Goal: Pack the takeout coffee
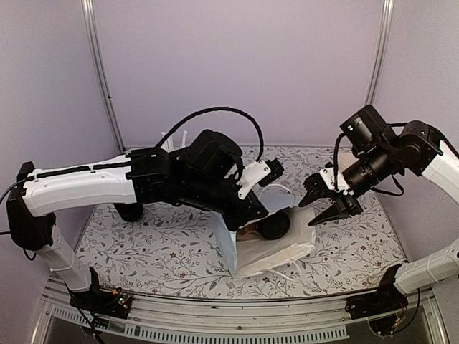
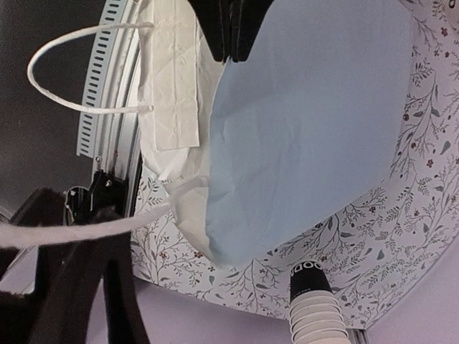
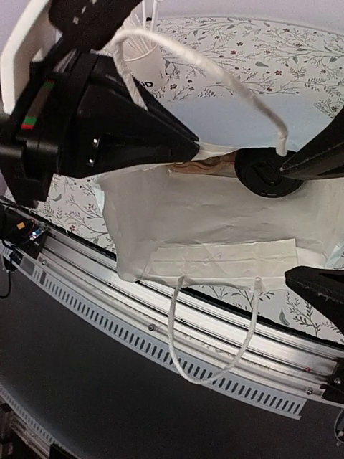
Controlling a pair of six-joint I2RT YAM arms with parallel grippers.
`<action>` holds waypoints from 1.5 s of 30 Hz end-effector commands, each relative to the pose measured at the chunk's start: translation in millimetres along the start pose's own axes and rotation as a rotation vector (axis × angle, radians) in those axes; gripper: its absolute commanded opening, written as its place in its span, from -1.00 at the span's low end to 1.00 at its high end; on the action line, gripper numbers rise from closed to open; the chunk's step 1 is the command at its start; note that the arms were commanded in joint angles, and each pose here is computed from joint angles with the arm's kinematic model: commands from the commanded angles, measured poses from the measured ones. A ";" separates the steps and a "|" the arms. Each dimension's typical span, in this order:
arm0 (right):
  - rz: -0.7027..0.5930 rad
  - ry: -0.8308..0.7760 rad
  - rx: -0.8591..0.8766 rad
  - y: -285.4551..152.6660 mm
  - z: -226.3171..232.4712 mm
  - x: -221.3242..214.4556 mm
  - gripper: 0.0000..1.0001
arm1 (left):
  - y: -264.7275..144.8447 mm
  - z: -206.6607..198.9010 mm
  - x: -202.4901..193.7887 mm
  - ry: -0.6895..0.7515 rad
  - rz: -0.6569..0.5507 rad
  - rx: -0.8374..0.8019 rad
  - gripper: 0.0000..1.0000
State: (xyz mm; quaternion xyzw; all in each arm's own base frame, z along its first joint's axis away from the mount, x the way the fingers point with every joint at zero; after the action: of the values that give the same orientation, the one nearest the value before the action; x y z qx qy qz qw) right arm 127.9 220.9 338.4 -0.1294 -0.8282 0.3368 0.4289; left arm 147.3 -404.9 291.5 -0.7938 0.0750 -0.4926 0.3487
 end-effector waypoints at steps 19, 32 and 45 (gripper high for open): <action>0.623 -0.359 0.039 110.2 3.3 -38.3 0.07 | -6.9 21.8 17.8 -0.205 -0.039 -0.065 -1.00; 0.815 -0.426 -0.063 149.2 -23.4 -65.8 0.47 | -11.7 25.1 15.3 -0.244 -0.020 -0.172 -1.00; 0.871 -0.489 -0.097 168.0 -33.4 -76.1 0.98 | -15.1 26.1 4.0 -0.260 0.015 -0.276 -1.00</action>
State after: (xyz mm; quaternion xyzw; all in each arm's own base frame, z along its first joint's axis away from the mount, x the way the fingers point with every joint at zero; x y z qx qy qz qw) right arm 180.1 310.5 186.2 -0.3895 -0.7738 0.4960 0.0595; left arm 178.0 -387.3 284.9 -0.8787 0.0763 -0.3716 0.2899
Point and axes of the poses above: each gripper's point midway between its finger pads, its own y axis out along the fingers, its own z axis along the line the jaws close on, x = y × z, the point moved 6 cm from there along -y, back along the fingers, and after that the axes turned 14 degrees about -y, right-handed, at the moved point
